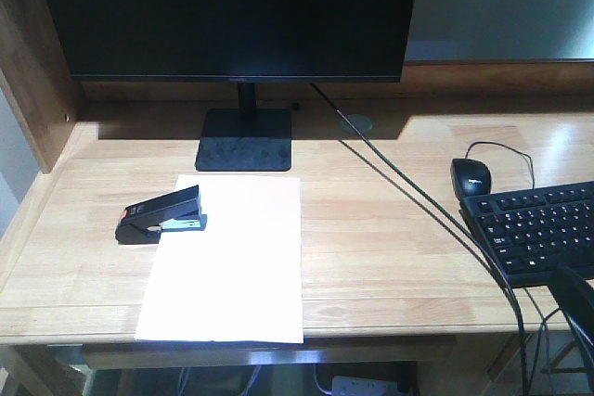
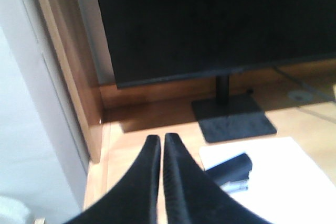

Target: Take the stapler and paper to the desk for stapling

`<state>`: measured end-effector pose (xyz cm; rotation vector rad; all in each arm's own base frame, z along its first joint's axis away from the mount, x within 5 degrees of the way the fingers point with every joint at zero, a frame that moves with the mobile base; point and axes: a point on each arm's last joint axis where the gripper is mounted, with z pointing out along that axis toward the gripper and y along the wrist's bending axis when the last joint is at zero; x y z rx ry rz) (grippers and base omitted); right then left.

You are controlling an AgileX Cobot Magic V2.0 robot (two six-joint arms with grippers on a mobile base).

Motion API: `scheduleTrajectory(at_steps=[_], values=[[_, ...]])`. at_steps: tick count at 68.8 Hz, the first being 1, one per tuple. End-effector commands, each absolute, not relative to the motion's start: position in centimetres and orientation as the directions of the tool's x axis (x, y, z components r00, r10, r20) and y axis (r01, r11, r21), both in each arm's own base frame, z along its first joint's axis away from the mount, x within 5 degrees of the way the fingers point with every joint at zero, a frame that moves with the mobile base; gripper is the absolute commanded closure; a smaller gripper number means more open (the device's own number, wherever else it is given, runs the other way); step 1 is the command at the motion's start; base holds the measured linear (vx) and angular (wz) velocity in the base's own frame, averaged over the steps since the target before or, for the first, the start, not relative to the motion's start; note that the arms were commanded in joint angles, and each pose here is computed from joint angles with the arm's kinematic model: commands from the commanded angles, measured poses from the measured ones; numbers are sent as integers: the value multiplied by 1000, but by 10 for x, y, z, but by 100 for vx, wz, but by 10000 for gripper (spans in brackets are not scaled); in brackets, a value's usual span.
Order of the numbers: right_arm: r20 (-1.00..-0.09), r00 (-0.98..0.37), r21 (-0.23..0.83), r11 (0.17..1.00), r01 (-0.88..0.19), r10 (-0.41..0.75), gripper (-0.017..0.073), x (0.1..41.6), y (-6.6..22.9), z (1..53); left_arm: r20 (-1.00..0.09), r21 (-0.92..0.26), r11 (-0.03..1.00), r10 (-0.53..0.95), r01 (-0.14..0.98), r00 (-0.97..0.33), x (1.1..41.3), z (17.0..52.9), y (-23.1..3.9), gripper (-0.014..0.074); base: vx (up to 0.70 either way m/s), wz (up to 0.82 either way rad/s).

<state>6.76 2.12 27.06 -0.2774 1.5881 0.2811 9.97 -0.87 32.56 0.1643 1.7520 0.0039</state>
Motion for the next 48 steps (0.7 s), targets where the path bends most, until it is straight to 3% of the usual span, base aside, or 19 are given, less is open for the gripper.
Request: scheduleTrajectory(at_steps=[1,21,48], values=[[-1000,18,-13,928,-373,-7,-18,67,24,282,-990,114,989,121,96,-70,86,313,-8,601,0,0],[-1000,18,-13,928,-373,-7,-18,67,24,282,-984,127,987,138,102,-110,68,254,-7,601,0,0],[-1000,18,-13,928,-373,-7,-18,67,24,282,-979,126,986,141,110,-147,68,248,-7,601,0,0]])
